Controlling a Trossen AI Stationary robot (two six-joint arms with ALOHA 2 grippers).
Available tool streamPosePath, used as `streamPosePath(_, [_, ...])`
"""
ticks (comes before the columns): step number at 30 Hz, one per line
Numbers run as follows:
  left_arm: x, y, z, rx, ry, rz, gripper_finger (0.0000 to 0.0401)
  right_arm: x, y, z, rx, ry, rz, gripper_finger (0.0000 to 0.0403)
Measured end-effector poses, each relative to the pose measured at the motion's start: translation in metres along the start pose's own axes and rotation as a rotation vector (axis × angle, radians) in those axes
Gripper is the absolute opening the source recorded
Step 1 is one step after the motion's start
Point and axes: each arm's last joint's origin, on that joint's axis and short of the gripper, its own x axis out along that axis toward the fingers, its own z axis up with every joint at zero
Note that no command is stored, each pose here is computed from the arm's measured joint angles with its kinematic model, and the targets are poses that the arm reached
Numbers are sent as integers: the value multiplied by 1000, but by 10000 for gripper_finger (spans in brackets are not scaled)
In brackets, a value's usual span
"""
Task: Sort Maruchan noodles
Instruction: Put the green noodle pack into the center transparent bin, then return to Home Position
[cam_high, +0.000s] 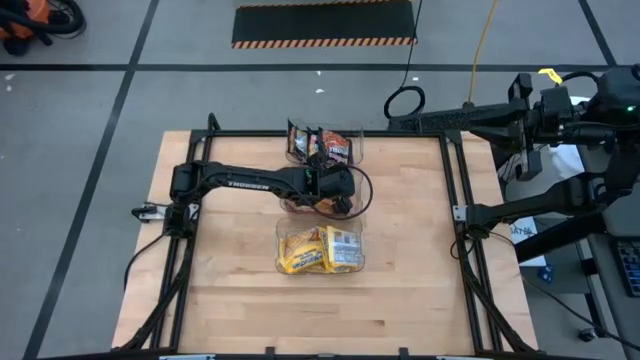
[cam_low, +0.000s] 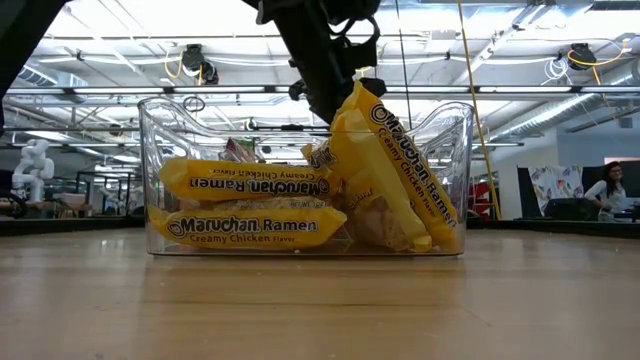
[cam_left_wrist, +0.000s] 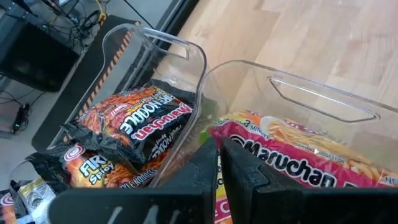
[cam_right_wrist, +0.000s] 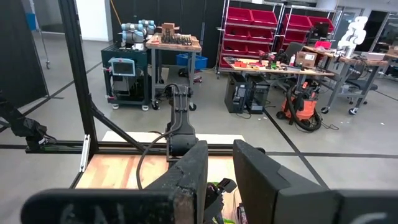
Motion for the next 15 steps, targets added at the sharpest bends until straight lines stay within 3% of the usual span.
streamPosePath(7, [-5,1,2,37,-12,-1,28,0,0,0,0,0,0,70])
streamPosePath(15, [-47,27,18,36,-99,4,28,-2,0,0,0,-5,-1,70])
